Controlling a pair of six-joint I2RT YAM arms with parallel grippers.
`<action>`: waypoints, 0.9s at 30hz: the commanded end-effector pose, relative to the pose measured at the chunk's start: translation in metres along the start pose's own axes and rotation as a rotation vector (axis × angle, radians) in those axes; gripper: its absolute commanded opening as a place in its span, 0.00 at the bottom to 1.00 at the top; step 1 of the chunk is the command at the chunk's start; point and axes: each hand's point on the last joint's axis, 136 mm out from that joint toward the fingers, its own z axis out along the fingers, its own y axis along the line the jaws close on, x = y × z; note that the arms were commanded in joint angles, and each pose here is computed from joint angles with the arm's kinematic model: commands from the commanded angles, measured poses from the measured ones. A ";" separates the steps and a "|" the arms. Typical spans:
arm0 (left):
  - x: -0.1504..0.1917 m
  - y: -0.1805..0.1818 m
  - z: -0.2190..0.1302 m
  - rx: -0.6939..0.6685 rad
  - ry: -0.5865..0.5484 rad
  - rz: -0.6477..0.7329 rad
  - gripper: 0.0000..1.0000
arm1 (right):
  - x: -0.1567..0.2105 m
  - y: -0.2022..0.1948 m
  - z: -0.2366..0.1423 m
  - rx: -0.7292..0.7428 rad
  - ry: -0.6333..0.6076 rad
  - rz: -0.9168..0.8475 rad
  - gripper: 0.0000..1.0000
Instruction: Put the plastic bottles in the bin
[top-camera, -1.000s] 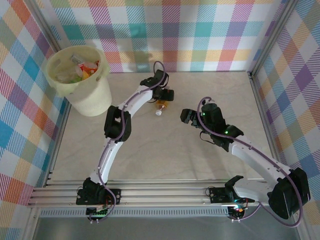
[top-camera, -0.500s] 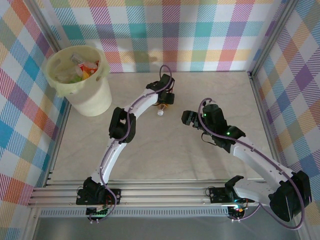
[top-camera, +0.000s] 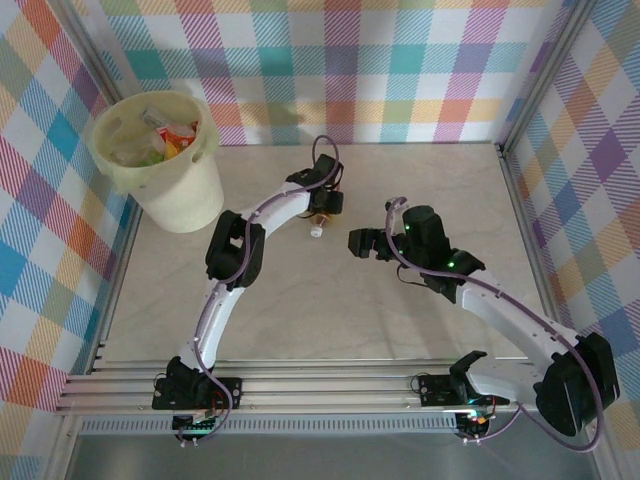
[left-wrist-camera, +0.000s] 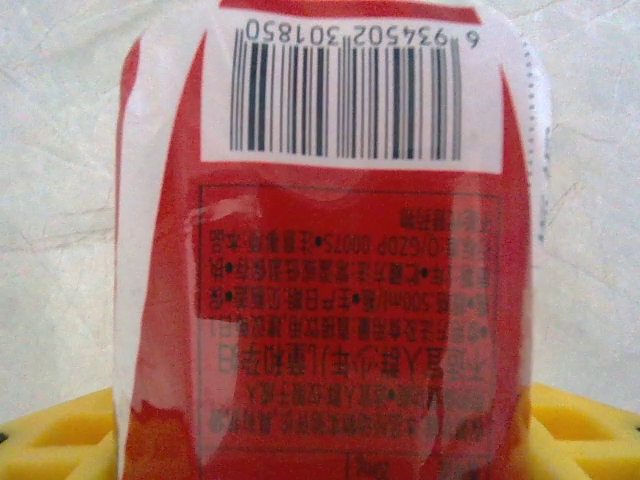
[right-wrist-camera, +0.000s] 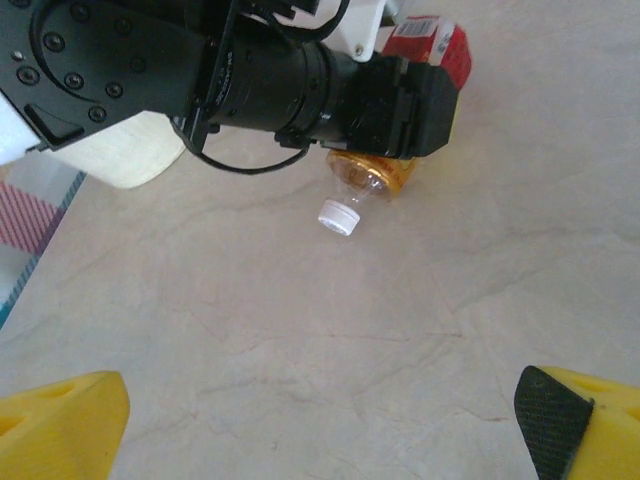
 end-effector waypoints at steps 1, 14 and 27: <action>0.000 0.014 -0.013 -0.011 -0.005 -0.041 0.49 | -0.011 0.022 0.000 -0.091 -0.023 -0.045 1.00; 0.023 0.069 -0.070 -0.044 -0.031 -0.144 0.42 | -0.013 0.040 0.018 -0.165 0.019 -0.054 1.00; 0.017 0.110 -0.197 -0.027 -0.181 -0.242 0.39 | -0.026 0.048 0.035 -0.159 0.011 -0.066 1.00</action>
